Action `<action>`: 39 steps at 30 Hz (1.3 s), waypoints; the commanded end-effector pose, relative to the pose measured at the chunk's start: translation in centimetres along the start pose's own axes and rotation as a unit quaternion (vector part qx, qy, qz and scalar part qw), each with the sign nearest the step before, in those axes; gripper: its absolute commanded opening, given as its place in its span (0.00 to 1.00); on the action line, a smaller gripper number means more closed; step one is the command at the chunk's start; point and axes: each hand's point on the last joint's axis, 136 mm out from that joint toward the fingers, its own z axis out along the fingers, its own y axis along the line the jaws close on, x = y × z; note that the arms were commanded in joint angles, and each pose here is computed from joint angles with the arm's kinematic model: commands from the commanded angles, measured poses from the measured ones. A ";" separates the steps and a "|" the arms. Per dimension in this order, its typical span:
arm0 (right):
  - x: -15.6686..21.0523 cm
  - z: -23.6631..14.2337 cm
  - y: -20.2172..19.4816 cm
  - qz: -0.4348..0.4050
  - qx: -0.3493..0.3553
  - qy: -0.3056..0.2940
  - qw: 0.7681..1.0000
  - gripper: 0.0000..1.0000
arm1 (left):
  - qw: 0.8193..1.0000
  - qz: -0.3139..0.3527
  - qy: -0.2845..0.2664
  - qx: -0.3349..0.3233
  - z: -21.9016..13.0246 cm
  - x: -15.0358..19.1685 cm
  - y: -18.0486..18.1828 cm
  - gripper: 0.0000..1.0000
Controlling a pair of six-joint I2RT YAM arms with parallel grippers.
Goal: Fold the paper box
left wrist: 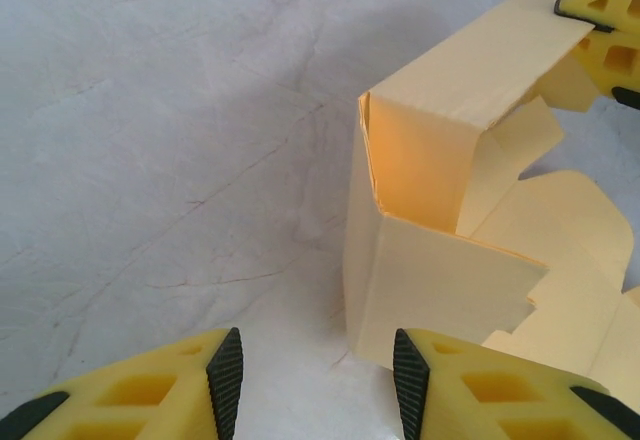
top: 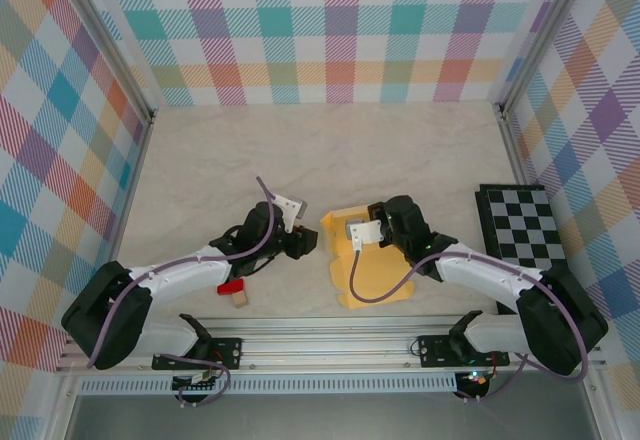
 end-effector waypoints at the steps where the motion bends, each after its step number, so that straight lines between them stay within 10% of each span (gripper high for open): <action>1: -0.1 -0.2 -0.4 -0.021 0.023 0.007 0.999 0.00 | 0.999 0.032 0.019 -0.003 0.2 0.5 -0.7 0.48; 39: -0.1 0.7 2.8 -0.017 -0.009 0.036 0.999 0.00 | 0.996 -0.006 -0.006 -0.092 7.6 -1.0 -0.9 0.48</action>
